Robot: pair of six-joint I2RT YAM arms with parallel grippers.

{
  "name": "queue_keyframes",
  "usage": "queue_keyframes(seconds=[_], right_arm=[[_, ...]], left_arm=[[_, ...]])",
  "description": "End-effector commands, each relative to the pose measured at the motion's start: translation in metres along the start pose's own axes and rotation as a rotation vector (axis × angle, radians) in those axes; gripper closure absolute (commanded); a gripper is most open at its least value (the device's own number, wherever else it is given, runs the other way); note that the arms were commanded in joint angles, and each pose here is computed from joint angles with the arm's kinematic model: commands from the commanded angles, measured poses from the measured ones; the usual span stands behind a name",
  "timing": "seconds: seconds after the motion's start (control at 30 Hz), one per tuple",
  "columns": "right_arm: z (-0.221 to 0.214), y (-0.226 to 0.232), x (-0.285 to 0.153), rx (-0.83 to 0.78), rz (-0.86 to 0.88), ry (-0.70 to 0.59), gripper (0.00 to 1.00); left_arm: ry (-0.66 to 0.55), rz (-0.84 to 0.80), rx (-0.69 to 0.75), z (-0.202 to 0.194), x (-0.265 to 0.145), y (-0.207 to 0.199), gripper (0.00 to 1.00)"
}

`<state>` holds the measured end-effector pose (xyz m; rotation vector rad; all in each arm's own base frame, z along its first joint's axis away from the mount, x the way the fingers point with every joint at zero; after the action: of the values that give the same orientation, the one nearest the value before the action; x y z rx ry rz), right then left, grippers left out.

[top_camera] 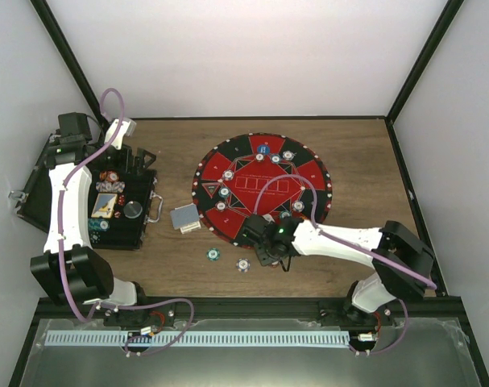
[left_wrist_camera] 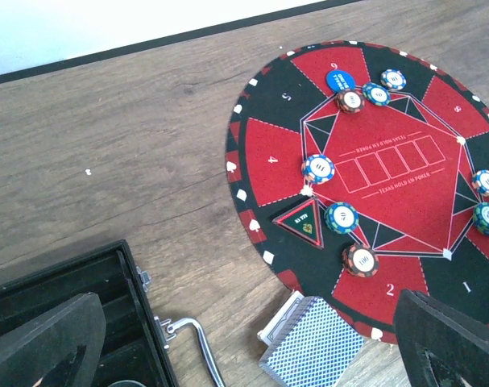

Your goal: Distribute texas hold em gaming equipment

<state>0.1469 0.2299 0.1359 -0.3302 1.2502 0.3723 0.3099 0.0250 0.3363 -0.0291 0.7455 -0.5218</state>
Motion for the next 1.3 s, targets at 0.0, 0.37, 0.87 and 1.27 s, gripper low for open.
queue_keyframes(seconds=[0.0, 0.37, 0.87, 1.27], right_arm=[[0.022, -0.006, -0.030, 0.035, -0.005, -0.081, 0.69], [0.088, -0.061, -0.047, 0.111, -0.039, -0.200, 0.70], [0.114, -0.148, -0.014, 0.304, -0.075, -0.198, 0.75], [0.098, -0.210, 0.021, 0.520, -0.102, -0.131, 0.75]], left_arm=[[-0.022, -0.002, 0.020, 0.003, -0.010, -0.006, 0.00], [-0.023, -0.003, 0.022, 0.005, -0.012, -0.007, 0.00], [-0.019, -0.008, 0.029, 0.005, -0.012, -0.007, 0.00], [0.017, -0.048, 0.057, -0.002, -0.006, -0.007, 0.00]])
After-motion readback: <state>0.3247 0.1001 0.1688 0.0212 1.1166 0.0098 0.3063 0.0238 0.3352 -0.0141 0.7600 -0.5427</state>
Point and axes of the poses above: each gripper's point midway between its finger pads, its own x axis out along the fingers, its own y axis along the line the jaws close on, z = x × y, the point moved 9 cm from there along -x, back along the fingers, and after that the axes turned 3 degrees about -x, right-handed, at the moved point
